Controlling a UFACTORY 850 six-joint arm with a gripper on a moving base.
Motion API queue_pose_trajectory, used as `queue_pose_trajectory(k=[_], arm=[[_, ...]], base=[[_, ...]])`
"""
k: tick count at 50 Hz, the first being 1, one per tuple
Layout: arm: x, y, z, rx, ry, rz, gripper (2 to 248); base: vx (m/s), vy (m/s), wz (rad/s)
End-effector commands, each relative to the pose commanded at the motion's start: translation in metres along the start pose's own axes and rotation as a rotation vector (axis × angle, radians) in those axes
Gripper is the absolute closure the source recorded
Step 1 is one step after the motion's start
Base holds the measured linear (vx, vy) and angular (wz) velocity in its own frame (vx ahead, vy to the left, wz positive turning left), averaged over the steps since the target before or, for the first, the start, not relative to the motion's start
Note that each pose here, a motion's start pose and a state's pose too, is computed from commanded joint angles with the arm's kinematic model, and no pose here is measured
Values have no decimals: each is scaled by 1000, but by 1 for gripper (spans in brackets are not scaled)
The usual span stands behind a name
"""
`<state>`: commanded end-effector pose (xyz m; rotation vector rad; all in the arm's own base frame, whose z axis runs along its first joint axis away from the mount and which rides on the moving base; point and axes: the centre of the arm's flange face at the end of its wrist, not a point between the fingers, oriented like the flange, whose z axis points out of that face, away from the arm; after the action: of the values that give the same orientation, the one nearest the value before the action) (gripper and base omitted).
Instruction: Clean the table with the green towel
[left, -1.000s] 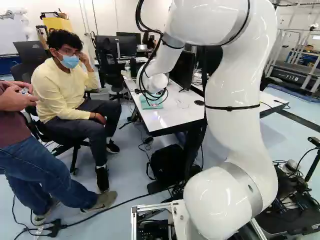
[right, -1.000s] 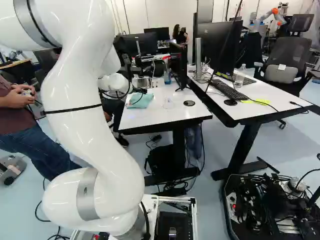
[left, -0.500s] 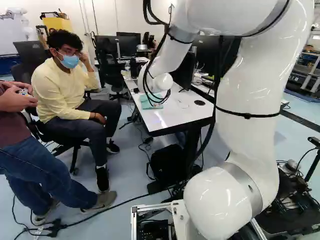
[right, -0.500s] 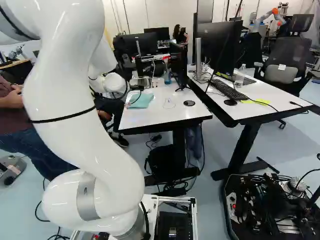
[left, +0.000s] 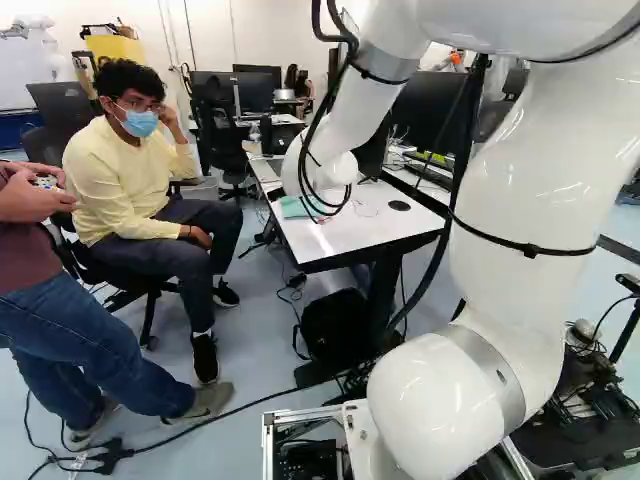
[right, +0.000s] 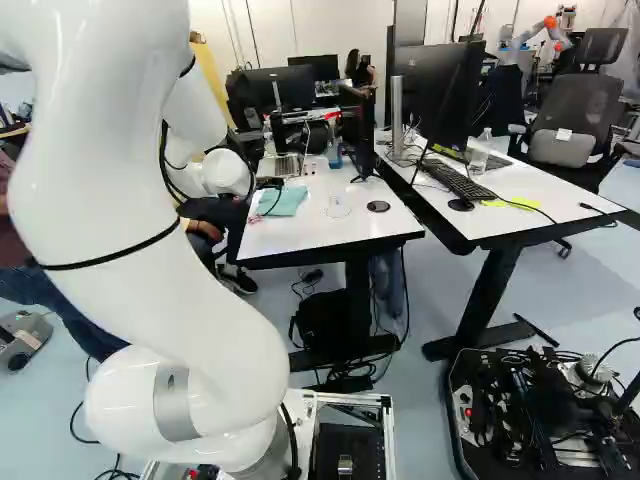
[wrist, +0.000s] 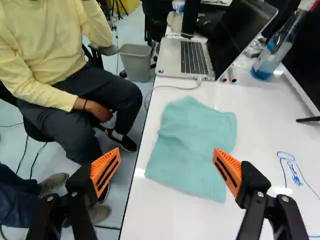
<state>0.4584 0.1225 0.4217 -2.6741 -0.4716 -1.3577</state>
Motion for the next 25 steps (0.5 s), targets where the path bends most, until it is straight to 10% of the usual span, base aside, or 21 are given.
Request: queue_pose_trajectory(k=[25], arm=[[-30,0,-28,-22,-244,85,3]], base=[[0,0,0]])
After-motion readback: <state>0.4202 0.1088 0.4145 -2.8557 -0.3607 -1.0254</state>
